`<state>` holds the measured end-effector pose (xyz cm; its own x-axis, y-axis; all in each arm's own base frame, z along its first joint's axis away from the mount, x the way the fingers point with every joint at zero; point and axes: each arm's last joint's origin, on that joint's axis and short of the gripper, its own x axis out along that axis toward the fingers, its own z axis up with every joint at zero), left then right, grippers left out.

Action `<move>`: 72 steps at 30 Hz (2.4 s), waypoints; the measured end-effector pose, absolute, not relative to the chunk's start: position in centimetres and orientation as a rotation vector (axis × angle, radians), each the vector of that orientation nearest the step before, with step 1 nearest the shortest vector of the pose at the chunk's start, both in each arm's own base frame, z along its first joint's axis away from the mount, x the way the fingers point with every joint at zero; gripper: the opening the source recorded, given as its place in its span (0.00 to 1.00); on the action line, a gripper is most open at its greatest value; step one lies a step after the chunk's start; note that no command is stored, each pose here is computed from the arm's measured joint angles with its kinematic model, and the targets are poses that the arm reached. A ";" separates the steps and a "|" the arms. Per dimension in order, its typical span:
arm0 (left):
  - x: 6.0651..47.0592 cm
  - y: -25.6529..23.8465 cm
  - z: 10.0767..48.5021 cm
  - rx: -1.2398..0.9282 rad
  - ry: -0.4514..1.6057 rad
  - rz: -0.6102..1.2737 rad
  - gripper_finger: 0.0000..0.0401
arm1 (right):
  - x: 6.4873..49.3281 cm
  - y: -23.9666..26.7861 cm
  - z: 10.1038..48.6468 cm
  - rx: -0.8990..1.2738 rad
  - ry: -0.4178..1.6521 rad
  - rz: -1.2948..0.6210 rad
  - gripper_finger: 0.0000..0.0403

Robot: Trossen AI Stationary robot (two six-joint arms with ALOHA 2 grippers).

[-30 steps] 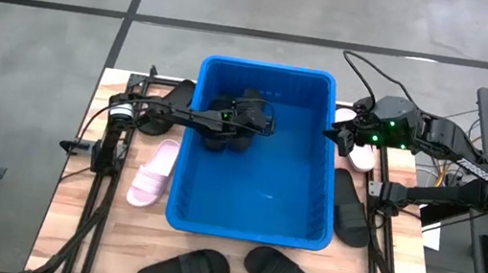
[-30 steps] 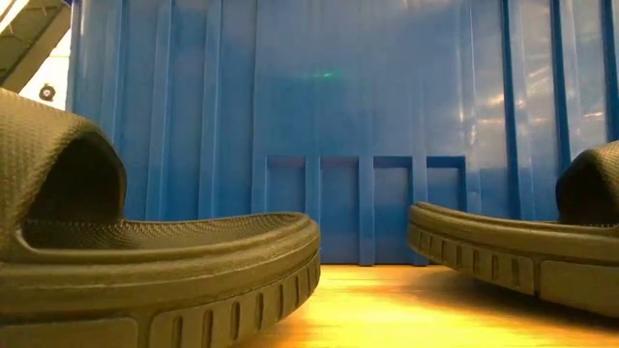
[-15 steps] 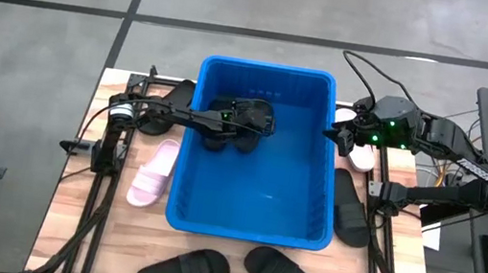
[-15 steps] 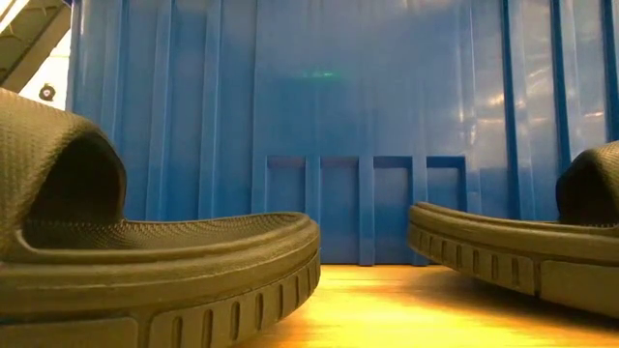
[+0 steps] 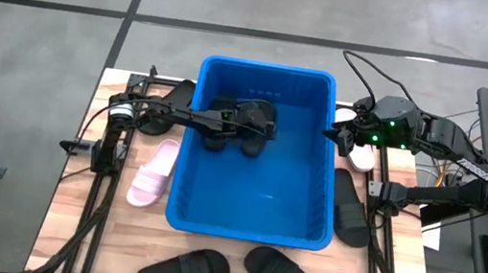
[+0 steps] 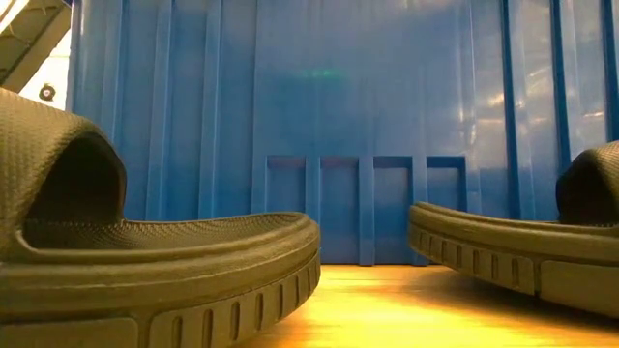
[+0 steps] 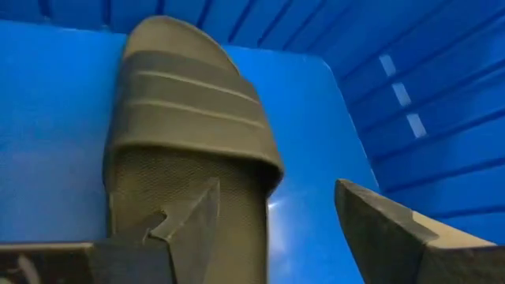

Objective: Pick and place slides into bin
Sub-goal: Put the black slide into the blue bin

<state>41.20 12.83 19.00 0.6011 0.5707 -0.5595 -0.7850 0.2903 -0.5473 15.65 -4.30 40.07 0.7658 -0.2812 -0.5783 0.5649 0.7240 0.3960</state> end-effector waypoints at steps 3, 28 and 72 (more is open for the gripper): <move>41.2 12.7 19.1 -0.908 0.293 0.888 0.62 | 15.7 -4.3 40.1 0.594 0.513 -0.490 0.56; 43.1 12.4 27.4 -0.461 0.238 0.384 0.44 | 15.7 -4.3 40.1 0.594 0.508 -0.489 0.56; 13.6 3.9 50.4 -0.153 -0.150 0.254 0.00 | 27.9 -9.7 40.4 0.343 0.592 -0.363 0.02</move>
